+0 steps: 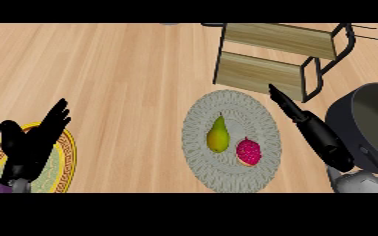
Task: Pick the cupcake from the placemat and place it in the tiered shelf
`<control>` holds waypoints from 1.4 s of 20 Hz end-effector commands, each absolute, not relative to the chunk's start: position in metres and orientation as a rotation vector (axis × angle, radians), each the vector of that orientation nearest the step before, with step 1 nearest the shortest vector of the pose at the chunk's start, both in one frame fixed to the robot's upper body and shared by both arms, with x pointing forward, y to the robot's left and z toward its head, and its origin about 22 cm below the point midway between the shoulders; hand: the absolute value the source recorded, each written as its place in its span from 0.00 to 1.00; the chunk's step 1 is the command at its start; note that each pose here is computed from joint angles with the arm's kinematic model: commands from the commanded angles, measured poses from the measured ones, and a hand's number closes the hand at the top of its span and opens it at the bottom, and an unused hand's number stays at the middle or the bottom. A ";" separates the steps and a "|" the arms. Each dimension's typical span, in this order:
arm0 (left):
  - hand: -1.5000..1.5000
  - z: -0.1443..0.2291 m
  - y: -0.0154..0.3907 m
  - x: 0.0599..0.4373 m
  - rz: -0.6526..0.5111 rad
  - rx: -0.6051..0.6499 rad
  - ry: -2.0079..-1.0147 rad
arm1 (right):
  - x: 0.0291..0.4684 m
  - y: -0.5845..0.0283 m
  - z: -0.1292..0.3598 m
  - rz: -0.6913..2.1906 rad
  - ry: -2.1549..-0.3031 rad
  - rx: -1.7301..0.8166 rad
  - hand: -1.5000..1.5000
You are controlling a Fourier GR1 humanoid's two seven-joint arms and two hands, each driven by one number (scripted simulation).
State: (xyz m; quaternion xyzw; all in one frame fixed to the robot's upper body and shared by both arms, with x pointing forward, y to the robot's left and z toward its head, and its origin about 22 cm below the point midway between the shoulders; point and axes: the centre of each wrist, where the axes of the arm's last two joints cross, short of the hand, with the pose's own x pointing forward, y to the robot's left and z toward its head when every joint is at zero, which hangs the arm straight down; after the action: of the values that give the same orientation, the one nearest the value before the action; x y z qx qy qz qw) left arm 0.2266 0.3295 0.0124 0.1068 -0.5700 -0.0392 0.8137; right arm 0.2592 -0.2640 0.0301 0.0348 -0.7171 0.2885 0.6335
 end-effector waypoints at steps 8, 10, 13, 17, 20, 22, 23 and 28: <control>0.50 0.058 0.263 0.265 0.021 0.202 -1.589 | 0.298 -0.172 0.051 0.686 -1.567 0.557 0.00; 0.50 0.059 0.256 0.265 0.007 0.216 -1.634 | 0.303 -0.186 0.047 0.657 -1.544 0.809 0.00; 0.50 0.061 0.272 0.264 0.037 0.211 -1.613 | 0.323 -0.225 0.053 0.689 -1.578 0.945 0.00; 0.50 0.055 0.268 0.250 0.010 0.218 -1.603 | 0.343 -0.254 0.101 0.990 -1.569 0.949 0.00; 0.50 0.042 0.266 0.254 0.028 0.242 -1.596 | 0.339 -0.245 0.160 1.349 -1.532 0.813 0.00; 0.50 0.048 0.262 0.256 0.039 0.242 -1.606 | 0.335 -0.244 0.167 1.467 -1.494 0.770 0.00; 0.50 0.049 0.266 0.252 0.040 0.236 -1.594 | 0.335 -0.253 0.186 1.535 -1.483 0.739 0.00; 0.50 0.044 0.264 0.255 0.067 0.273 -1.599 | 0.296 -0.217 0.230 1.867 -1.575 0.355 0.00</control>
State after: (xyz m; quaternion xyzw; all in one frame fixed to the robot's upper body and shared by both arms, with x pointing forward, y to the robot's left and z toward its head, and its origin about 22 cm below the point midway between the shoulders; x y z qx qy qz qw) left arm 0.2573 0.2664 0.0507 0.1136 -0.7147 0.0206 0.6898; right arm 0.3180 -0.2286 0.1992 0.2247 -0.6162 0.6436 0.3943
